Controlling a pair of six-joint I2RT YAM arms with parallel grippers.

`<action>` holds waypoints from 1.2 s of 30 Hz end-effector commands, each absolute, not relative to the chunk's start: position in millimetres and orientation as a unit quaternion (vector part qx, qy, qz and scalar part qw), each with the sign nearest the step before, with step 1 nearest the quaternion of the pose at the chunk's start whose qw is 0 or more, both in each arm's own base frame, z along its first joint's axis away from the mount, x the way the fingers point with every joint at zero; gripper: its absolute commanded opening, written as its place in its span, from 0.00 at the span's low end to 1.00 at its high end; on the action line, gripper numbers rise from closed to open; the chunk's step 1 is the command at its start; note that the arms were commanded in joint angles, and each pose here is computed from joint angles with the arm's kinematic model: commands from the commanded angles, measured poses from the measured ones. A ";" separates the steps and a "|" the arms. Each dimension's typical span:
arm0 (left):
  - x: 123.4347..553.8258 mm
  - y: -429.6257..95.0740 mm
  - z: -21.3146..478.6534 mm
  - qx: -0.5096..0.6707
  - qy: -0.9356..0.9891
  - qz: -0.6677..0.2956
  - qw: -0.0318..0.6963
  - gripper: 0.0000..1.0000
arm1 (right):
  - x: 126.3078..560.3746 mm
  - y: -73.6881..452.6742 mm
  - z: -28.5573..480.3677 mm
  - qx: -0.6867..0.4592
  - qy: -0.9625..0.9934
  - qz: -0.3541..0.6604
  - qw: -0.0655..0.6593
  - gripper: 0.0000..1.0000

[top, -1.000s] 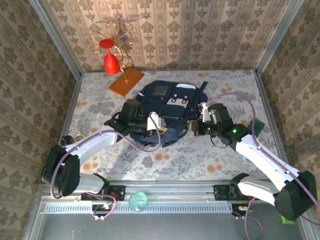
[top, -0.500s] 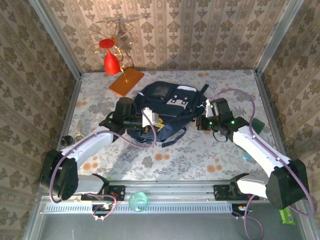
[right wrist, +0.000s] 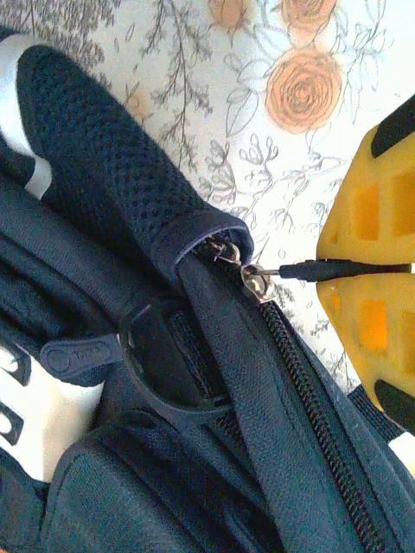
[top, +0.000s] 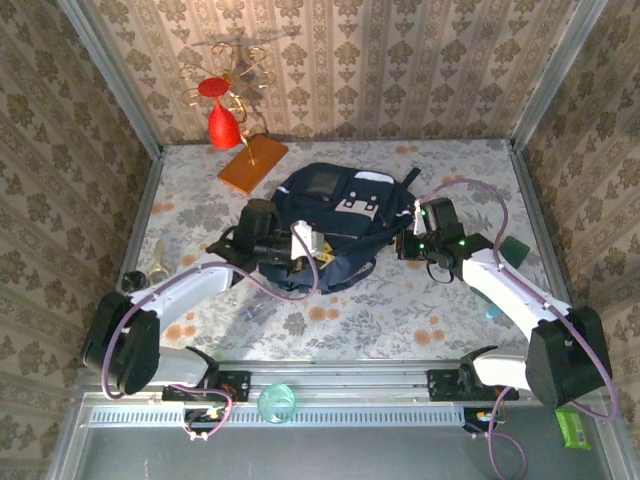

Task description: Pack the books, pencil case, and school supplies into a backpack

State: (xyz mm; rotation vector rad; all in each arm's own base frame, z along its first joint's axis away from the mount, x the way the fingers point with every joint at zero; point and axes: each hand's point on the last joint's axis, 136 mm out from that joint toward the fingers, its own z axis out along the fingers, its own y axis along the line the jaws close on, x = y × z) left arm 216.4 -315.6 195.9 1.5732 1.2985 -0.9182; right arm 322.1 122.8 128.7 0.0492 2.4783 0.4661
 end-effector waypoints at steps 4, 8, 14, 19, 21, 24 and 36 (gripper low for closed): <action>209.8 -366.6 226.0 0.689 0.426 -0.371 0.454 0.00 | 303.9 76.2 152.1 0.052 0.925 0.103 0.363 0.27; 201.1 -387.7 211.8 0.727 0.403 -0.355 0.427 0.00 | 295.1 51.7 167.2 0.076 0.907 0.063 0.408 0.38; 206.9 -373.9 179.2 0.757 0.431 -0.304 0.387 0.06 | 304.1 55.6 166.1 0.070 0.909 0.066 0.406 0.46; 217.2 -346.8 172.5 0.752 0.468 -0.266 0.380 0.10 | 339.5 78.6 159.8 0.072 0.908 0.112 0.398 0.56; 217.4 -342.8 173.8 0.746 0.468 -0.269 0.391 0.10 | 357.8 82.4 153.7 0.084 0.908 0.118 0.393 0.60; 214.4 -339.6 172.0 0.742 0.470 -0.273 0.392 0.10 | 384.0 69.8 136.4 0.130 0.912 0.115 0.371 0.66; 216.4 -332.9 173.1 0.732 0.481 -0.267 0.401 0.10 | 451.3 83.8 84.4 0.199 0.896 0.274 0.289 0.30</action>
